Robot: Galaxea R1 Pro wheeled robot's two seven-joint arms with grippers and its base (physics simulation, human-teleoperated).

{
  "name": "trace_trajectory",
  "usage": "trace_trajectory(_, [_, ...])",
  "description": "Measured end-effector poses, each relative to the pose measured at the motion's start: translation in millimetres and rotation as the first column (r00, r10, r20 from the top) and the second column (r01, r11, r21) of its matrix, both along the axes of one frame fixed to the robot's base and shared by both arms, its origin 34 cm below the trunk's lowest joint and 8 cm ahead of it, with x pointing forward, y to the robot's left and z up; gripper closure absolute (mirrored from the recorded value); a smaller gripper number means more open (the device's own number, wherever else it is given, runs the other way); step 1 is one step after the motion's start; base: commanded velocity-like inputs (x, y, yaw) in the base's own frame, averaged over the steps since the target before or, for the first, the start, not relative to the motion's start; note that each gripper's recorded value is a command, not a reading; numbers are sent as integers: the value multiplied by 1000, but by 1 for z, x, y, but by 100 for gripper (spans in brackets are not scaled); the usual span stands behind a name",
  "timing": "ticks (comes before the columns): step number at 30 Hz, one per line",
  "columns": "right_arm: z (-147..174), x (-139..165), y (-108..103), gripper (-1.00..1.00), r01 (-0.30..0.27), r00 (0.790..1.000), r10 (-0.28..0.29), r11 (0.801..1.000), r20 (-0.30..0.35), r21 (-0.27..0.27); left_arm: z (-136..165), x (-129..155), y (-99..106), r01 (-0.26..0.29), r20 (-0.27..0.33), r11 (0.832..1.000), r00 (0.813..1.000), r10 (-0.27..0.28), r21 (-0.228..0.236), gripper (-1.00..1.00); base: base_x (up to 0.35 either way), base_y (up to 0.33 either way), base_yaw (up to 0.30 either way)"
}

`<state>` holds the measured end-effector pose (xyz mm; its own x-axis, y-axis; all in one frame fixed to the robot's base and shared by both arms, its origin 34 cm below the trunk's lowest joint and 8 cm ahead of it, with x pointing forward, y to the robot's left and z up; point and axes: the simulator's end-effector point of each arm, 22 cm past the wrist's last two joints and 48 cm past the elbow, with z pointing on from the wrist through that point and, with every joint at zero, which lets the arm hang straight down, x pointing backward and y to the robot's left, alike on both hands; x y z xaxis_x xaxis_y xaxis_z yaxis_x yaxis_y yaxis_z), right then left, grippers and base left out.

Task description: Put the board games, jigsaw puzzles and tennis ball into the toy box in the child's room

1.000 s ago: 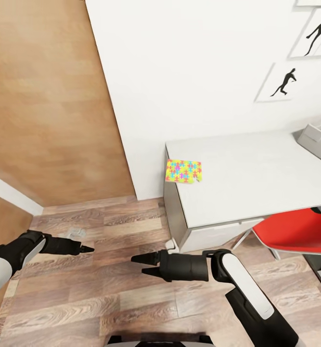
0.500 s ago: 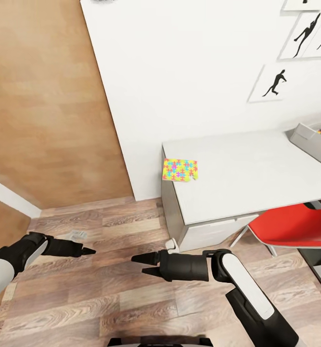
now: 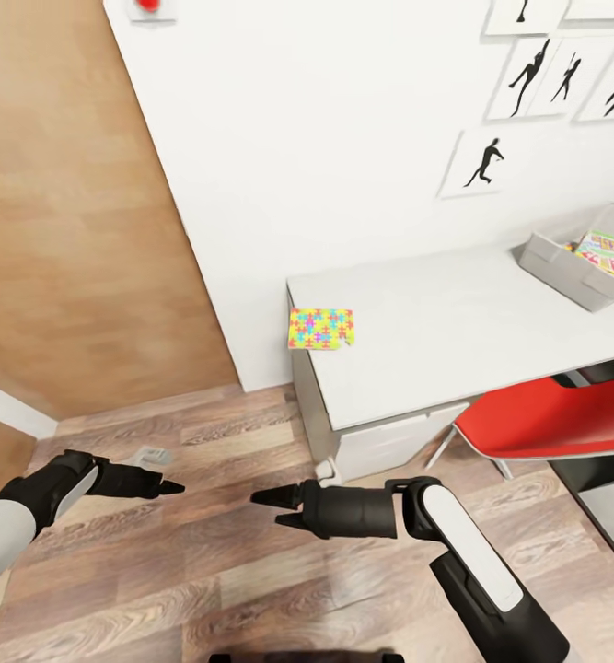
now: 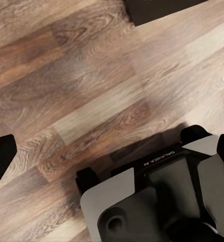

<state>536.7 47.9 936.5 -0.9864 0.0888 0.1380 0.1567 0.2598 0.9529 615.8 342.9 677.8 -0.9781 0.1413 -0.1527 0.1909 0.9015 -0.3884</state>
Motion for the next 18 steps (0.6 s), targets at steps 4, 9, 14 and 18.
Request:
trace_trajectory(4, [-7,-4,1,-100,-14,1000,14,999,0,-48,2,1,1,0,5,1000,1000,0,6,-100,0,4,-165])
trace_trajectory(9, [-15,-10,2,-100,-39,999,39,994,-1,-103,6,4,1,0,13,1000,1000,0,7,-100,0,14,-62])
trace_trajectory(14, [-14,-14,5,-100,-51,999,51,992,5,-114,10,6,1,0,21,1000,1000,0,7,-100,0,3,-11])
trace_trajectory(18, [-10,-15,9,-100,-55,998,56,993,12,-109,13,8,1,0,28,1000,1000,0,7,-100,0,1,-2])
